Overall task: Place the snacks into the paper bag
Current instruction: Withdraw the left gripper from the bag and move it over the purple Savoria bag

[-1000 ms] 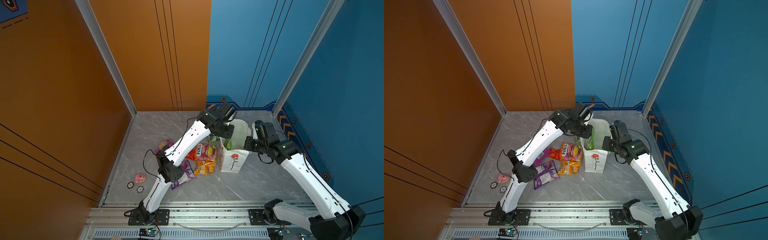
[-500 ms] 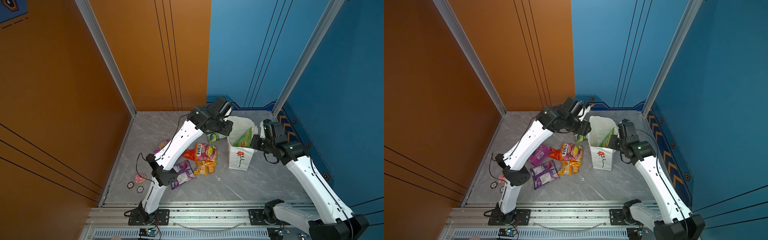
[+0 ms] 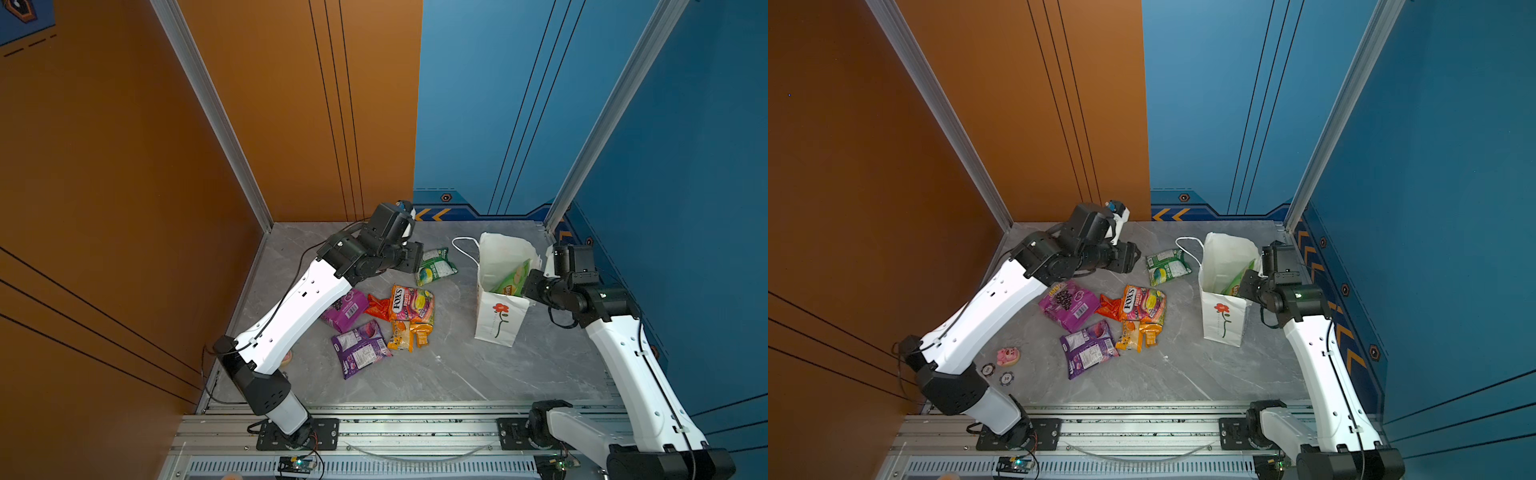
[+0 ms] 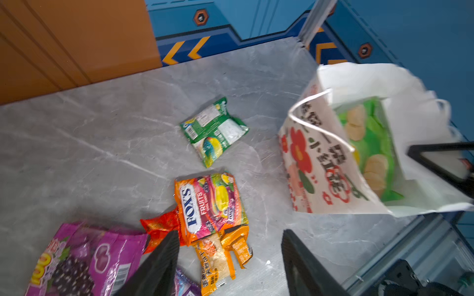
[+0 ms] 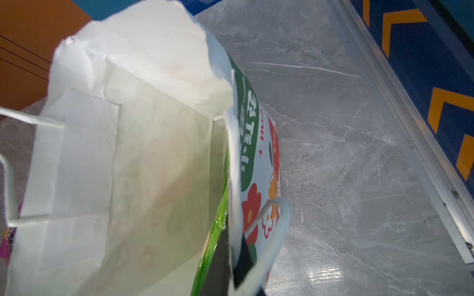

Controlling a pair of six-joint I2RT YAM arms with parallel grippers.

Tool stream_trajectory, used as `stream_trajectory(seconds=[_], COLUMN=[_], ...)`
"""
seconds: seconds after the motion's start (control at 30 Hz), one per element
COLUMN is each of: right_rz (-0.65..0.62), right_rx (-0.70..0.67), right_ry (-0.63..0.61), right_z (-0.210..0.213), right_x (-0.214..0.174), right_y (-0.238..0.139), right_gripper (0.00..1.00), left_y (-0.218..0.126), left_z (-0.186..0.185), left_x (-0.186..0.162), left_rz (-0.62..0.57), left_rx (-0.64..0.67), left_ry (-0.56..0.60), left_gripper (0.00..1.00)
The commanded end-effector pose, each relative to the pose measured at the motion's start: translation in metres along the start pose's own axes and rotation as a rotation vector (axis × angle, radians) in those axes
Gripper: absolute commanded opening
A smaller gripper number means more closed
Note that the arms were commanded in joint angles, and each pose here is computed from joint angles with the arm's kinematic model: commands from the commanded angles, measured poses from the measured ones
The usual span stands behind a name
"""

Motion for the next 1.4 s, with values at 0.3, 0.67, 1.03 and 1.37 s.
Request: stream_trajectory(seconds=[0.3,0.67,1.03,1.37], right_rz=[0.042,0.063,0.052,0.058], right_rx=[0.011,0.033,0.044,0.05], right_ry=[-0.11,-0.123,-0.127,-0.113], right_z=[0.032,0.037,0.037,0.032], right_x=[-0.004,-0.01,-0.01,-0.016], right_y=[0.012,0.023,0.024,0.028], right_gripper=[0.07,0.07,0.06,0.07], left_y=[0.019,0.015,0.011,0.021], left_z=[0.092,0.091,0.097,0.09], left_x=[-0.092,-0.162,-0.233,-0.286], left_rz=[0.065,0.283,0.375,0.449], left_rx=[0.219,0.391,0.394,0.348], left_ry=[-0.316,-0.287,-0.454,-0.609], left_gripper=[0.68,0.69,0.7,0.71])
Point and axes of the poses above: each gripper's point midway between its finger pads, its own y axis out along the fingers, its own z axis along the line the jaws close on, x = y × z, the point moved 9 cm from there along -y, back along the fingers, and after that the axes turned 11 degrees about y, right-handed, at the moved point
